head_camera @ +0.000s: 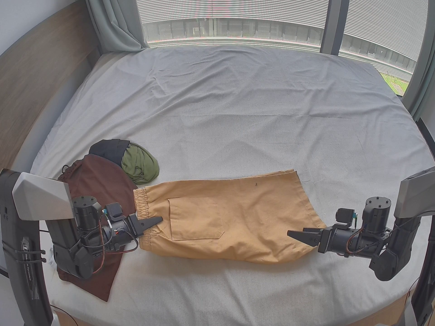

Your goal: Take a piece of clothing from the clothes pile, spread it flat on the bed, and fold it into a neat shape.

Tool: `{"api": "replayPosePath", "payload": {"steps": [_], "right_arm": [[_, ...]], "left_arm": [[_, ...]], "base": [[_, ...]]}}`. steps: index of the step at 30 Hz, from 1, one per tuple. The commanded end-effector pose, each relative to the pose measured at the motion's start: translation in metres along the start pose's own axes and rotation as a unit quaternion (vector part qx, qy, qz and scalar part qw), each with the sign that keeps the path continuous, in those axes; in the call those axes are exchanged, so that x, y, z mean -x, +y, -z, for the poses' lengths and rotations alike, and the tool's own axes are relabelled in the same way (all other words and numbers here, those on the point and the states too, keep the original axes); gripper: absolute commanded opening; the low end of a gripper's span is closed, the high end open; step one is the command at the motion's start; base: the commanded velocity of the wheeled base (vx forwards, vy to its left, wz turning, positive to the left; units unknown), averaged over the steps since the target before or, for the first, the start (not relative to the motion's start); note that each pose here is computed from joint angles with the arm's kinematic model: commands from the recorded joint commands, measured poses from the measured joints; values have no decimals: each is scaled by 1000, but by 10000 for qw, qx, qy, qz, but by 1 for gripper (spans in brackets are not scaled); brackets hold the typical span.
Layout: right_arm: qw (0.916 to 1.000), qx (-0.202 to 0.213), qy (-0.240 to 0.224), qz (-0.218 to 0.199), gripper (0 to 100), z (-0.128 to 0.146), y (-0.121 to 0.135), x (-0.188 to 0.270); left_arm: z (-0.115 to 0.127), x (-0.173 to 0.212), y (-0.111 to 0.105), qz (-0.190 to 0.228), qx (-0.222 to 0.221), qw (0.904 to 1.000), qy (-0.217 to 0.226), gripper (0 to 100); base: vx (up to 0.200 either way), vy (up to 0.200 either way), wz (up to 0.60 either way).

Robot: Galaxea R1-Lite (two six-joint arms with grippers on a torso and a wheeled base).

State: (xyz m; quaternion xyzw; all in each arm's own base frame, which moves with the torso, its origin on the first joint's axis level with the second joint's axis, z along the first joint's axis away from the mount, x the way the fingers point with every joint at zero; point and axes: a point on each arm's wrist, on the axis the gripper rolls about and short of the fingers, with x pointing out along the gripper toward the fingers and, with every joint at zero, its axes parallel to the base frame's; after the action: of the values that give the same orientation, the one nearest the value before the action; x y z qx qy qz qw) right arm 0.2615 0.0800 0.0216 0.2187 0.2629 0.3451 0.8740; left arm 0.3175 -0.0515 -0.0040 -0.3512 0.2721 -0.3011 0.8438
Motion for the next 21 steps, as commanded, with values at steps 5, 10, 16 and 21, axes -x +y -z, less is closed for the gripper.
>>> {"api": "replayPosePath", "payload": {"steps": [5, 10, 16, 21], "right_arm": [[9987, -126, 495, 60, 100, 25, -7, -11], [9972, -114, 725, 130, 100, 38, -15, -17], [9967, -157, 781, 162, 100, 41, -19, -20], [9965, -169, 799, 170, 100, 42, -20, -20]], "left_arm": [[-2, 0, -1, 20, -29, 10000, -36, 0], [-3, 0, -2, 22, -46, 10000, -50, 0], [-4, 0, -2, 31, -54, 10000, -60, 0], [-4, 1, -2, 46, -59, 10000, -55, 0]], "base": [[0, 0, 0], [0, 0, 0], [0, 0, 0], [0, 0, 0]]}}
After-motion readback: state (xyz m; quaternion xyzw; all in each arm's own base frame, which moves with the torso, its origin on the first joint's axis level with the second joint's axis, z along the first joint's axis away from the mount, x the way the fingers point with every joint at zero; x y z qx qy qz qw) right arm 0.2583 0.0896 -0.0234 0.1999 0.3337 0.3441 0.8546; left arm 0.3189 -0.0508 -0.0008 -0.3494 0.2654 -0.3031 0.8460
